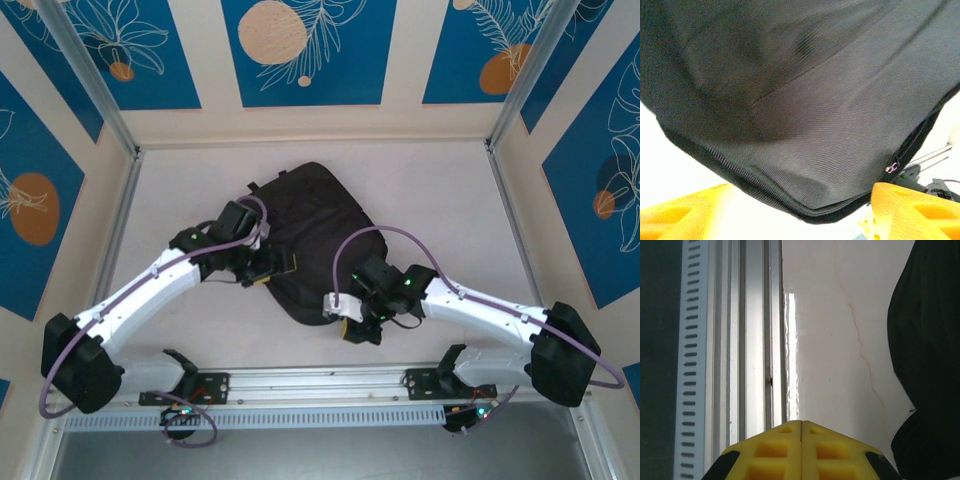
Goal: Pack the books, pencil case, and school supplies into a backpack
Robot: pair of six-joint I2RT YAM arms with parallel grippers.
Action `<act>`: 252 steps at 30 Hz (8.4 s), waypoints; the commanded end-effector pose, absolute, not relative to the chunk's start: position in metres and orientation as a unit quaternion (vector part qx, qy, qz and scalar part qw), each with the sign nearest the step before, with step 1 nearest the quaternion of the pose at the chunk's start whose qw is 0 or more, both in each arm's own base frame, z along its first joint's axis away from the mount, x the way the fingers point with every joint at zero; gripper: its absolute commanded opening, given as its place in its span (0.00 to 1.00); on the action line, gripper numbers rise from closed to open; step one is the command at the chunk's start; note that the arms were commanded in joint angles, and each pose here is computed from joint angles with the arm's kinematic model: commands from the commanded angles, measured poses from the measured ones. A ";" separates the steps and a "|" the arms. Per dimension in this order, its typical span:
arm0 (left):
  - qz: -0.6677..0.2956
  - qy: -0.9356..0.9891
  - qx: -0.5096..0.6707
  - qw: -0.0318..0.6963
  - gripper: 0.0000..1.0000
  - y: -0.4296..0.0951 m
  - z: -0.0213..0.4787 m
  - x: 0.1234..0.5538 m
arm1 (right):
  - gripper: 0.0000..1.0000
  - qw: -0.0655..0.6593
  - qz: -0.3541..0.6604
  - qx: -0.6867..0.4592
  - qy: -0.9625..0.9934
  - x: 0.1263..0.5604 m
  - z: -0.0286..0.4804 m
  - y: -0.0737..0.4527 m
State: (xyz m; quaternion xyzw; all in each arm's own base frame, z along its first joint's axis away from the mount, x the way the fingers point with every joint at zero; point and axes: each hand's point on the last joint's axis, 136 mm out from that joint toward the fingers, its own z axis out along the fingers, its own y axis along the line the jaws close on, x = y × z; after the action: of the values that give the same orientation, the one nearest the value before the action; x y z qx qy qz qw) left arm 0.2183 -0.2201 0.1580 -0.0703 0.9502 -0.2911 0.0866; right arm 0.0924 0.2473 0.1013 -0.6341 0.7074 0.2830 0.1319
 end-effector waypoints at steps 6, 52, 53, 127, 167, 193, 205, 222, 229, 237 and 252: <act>-0.283 0.943 -0.177 0.002 0.69 -0.225 0.132 0.196 | 0.10 0.331 0.262 -0.531 0.734 0.162 0.174 0.234; -0.228 0.959 -0.157 -0.049 0.57 -0.166 0.115 0.139 | 0.11 0.250 0.229 -0.688 0.641 0.176 0.168 0.303; -0.227 0.959 -0.162 -0.051 0.56 -0.166 0.113 0.136 | 0.11 0.254 0.226 -0.688 0.641 0.175 0.168 0.302; -0.197 0.980 0.016 -0.022 0.09 -0.189 0.097 0.147 | 0.08 0.088 0.224 -0.738 0.630 0.099 0.086 0.299; -0.179 0.983 0.038 -0.013 0.05 -0.185 0.092 0.145 | 0.30 0.101 0.250 -0.736 0.621 0.127 0.104 0.332; -0.181 0.983 0.041 -0.013 0.05 -0.185 0.092 0.144 | 0.28 0.151 0.251 -0.711 0.640 0.154 0.133 0.335; -0.184 0.982 0.042 -0.008 0.05 -0.185 0.094 0.144 | 0.25 0.117 0.232 -0.727 0.635 0.145 0.103 0.337; -0.189 0.981 0.040 -0.012 0.05 -0.187 0.092 0.143 | 0.38 0.111 0.201 -0.734 0.639 0.133 0.076 0.319; -0.193 0.980 0.041 -0.013 0.05 -0.188 0.092 0.143 | 0.37 0.131 0.175 -0.742 0.634 0.143 0.073 0.324; -0.191 0.981 0.038 -0.012 0.01 -0.187 0.092 0.144 | 0.12 0.103 0.166 -0.755 0.626 0.134 0.065 0.324; -0.133 0.990 0.030 0.028 0.00 -0.159 0.102 0.156 | 0.00 0.125 0.082 -0.769 0.621 0.158 0.085 0.283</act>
State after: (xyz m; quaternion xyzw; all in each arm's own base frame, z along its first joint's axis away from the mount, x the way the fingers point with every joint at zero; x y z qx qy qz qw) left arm 0.1586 -0.1843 0.0960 0.0284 0.9825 -0.1832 0.0178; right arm 0.1497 0.3235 0.0901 -0.7622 0.6099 0.1449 0.1613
